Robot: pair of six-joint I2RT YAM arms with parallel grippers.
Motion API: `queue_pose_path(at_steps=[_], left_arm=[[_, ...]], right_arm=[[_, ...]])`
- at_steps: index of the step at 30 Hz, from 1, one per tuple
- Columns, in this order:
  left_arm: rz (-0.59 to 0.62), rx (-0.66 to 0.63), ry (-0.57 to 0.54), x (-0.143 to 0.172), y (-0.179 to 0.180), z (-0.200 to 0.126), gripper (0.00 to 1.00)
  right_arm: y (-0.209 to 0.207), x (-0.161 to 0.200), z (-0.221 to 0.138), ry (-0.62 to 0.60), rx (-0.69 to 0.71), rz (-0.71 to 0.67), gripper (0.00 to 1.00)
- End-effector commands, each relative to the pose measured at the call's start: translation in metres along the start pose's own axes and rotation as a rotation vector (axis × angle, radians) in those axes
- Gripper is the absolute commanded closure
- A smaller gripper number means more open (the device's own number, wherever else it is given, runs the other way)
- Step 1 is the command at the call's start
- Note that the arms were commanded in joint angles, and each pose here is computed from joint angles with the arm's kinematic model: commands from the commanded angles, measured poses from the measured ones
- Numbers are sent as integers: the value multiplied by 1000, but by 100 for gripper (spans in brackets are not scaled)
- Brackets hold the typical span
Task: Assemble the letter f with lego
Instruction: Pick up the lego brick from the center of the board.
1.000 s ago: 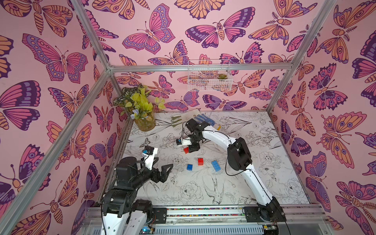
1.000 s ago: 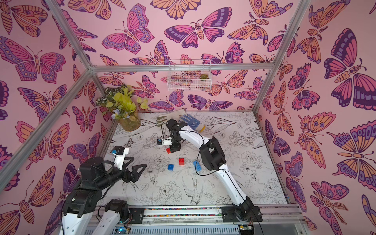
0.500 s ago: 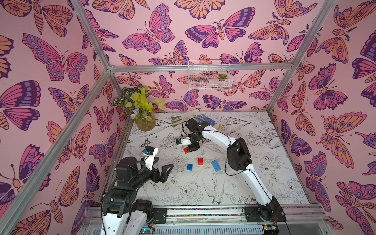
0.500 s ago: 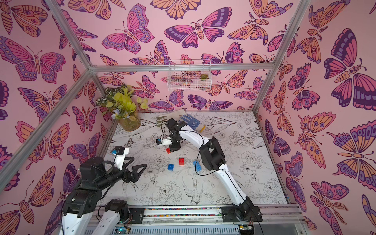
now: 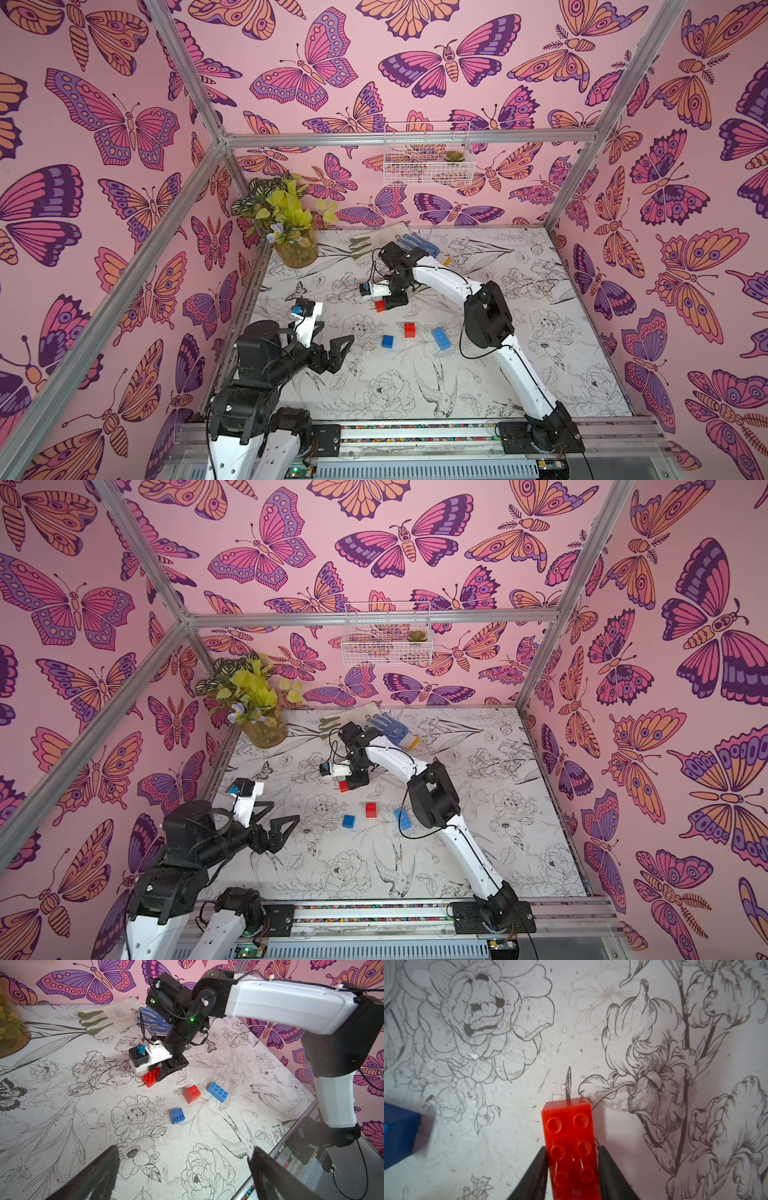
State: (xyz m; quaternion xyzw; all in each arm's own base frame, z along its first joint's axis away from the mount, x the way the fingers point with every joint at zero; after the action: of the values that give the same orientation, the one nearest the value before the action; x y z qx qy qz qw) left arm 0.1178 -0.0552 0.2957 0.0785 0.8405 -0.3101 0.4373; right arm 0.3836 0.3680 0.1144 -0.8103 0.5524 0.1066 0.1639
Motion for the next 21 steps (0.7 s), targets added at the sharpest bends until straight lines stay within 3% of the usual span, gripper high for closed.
queue_pose_path(at_steps=[1, 12, 21], left_arm=[[1, 20, 2, 2, -1, 1, 1], [4, 20, 0, 2, -1, 1, 1], [4, 21, -1, 2, -1, 1, 1]], right_arm=[[5, -3, 4, -8, -42, 14, 61], [7, -5, -6, -17, -36, 21, 71], [15, -7, -34, -9, -6, 26, 72]])
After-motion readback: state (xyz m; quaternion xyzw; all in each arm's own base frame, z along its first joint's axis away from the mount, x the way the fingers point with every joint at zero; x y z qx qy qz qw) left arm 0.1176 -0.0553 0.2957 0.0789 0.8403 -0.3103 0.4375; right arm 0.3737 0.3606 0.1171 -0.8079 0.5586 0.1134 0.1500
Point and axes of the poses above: each gripper's point midway between its finger pads, its own z axis out along the fingers, its own y axis along the line the jaws close on, x = y × z, the point moved 9 cm from there along -z, back along the fingers, and after that the axes turned 11 degrees about -z, right-handed, at the moved point
